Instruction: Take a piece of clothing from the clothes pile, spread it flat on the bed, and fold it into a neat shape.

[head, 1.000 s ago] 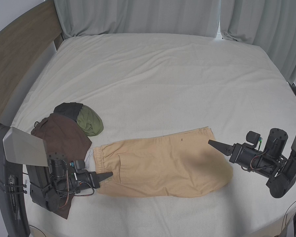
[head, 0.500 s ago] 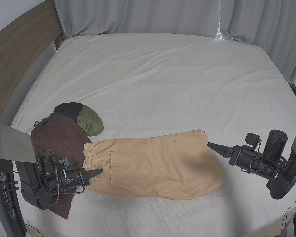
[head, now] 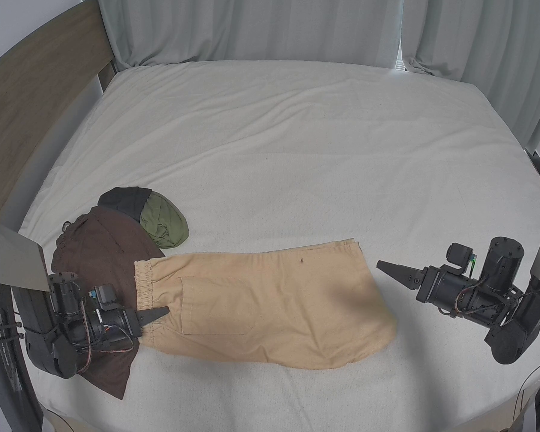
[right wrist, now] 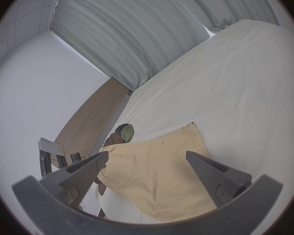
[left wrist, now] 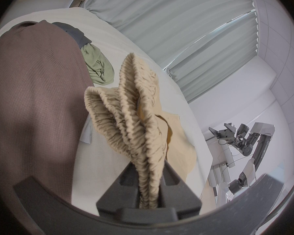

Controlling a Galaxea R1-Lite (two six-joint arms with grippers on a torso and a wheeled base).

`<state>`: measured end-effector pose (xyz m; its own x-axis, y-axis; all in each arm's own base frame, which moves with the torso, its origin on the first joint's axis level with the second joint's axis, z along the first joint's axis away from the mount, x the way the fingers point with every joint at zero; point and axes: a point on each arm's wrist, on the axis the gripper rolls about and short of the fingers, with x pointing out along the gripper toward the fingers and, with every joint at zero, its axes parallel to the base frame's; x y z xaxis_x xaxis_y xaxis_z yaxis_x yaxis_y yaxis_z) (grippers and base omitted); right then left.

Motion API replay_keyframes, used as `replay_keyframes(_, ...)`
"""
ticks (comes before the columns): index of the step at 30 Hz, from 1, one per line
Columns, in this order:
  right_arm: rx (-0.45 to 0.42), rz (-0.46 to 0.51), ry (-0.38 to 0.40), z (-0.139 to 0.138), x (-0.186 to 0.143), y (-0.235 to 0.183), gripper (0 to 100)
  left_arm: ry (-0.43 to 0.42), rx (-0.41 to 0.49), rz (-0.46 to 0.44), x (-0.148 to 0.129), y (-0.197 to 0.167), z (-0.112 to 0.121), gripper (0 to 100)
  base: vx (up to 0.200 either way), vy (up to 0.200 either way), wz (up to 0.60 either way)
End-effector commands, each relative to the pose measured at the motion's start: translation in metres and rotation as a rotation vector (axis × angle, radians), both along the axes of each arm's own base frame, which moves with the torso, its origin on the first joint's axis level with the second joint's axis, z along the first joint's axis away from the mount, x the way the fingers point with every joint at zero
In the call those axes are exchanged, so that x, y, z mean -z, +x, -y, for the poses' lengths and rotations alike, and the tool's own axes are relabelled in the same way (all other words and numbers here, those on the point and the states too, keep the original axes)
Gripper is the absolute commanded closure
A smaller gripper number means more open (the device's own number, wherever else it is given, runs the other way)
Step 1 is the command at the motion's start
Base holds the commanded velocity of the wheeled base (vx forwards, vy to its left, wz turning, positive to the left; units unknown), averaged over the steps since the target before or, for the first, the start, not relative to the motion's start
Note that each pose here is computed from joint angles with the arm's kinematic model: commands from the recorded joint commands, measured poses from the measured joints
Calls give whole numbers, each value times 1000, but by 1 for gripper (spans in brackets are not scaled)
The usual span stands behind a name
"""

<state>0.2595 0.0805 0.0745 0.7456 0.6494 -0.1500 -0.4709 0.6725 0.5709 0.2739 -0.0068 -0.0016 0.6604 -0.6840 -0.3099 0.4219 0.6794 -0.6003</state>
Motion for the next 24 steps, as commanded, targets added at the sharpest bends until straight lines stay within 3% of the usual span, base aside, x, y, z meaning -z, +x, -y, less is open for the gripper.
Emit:
replay_keyframes(1,-2,-3,-1,-1,1,0,0,2,-23,4,-2,-5,-12,100,0,0,0)
replay_keyframes(13,-10,-6,-2,-3,2,0,0,10,-44,24,-6,-10,-22,100,0,0,0)
replay_keyframes(24,-4,4,0,-1,0,0,0,4,85,99,-29,-11,14,100,0,0,0)
